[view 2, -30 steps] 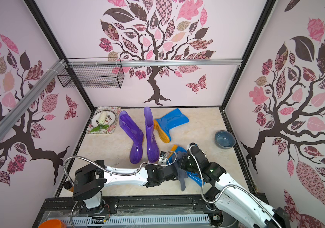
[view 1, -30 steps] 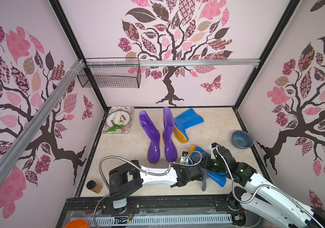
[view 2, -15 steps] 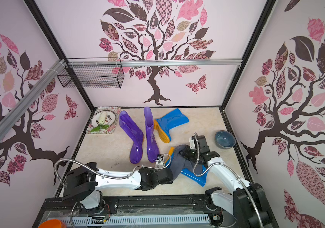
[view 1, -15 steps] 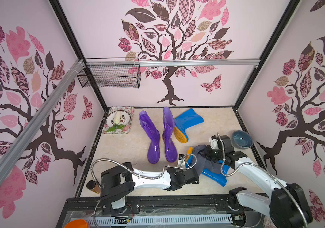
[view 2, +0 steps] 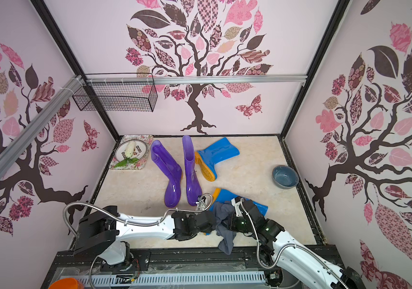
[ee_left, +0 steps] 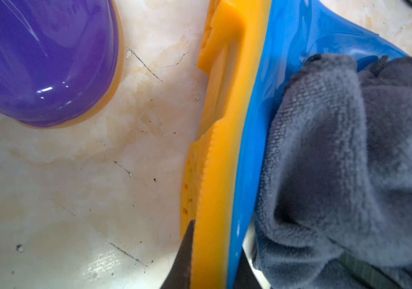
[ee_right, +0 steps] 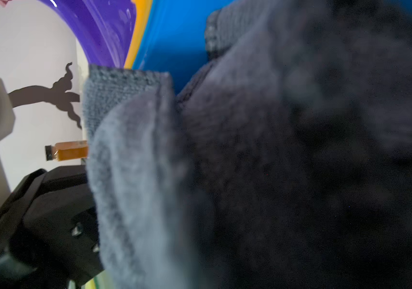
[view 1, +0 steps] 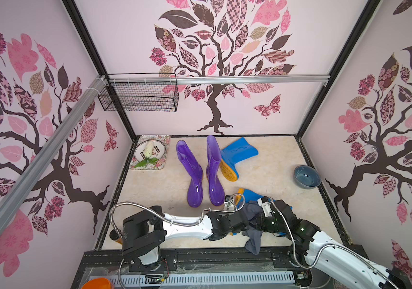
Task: Wipe the rubber boots with a cloth
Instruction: Wipe the dirt off the rubber boot.
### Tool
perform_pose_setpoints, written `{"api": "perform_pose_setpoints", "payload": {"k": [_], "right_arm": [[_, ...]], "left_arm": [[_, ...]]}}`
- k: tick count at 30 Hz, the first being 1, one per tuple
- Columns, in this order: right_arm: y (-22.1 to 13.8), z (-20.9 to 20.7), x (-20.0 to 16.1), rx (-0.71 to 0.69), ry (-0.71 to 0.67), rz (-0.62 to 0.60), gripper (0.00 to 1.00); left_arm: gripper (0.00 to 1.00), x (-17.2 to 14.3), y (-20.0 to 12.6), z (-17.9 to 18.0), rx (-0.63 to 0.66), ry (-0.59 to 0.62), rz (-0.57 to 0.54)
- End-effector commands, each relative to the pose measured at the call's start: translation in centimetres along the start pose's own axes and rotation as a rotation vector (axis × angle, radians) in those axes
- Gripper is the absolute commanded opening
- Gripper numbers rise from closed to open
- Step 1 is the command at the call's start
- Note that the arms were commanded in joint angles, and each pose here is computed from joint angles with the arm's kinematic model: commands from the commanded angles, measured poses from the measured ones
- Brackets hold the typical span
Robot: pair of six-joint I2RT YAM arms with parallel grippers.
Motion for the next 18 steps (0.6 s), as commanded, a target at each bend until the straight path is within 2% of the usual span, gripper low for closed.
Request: {"api": "perform_pose_setpoints", "payload": {"k": [1,4,6,9,12,18], "right_arm": [[-1.0,0.1,2.5,-0.146,-0.045,-0.094,0.00],[-0.4,0.4,4.1,-0.181,-0.056,-0.069,0.00],[0.5,0.8,3.9,-0.135,-0.045,0.000,0.00],[1.8,1.8,1.7,-0.092,-0.024,0.094,0.00],[1.6,3.9,-0.9,-0.069,-0.047,0.095,0.00],[1.4,4.1,-4.2,0.029,0.081,0.108,0.00]], "left_arm": [[0.00,-1.0,-0.7,-1.6,-0.139,-0.044,0.094],[0.00,-1.3,-0.6,-1.4,-0.157,-0.070,0.111],[0.00,-1.4,-0.7,-1.0,-0.165,-0.085,0.108],[0.00,-1.2,-0.8,-0.8,-0.166,-0.107,0.098],[0.00,-1.1,-0.7,-0.7,-0.181,-0.136,0.107],[0.00,-0.7,-0.6,-0.2,-0.192,-0.174,0.113]]}}
Point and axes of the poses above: each gripper's point midway between its finger pads, its own y axis out along the fingers, its own z axis along the line the jaws close on, x = y × z, the point moved 8 cm from there along -y, back along the fingers, and after that the axes turned 12 degrees about -y, right-handed, at the moved point
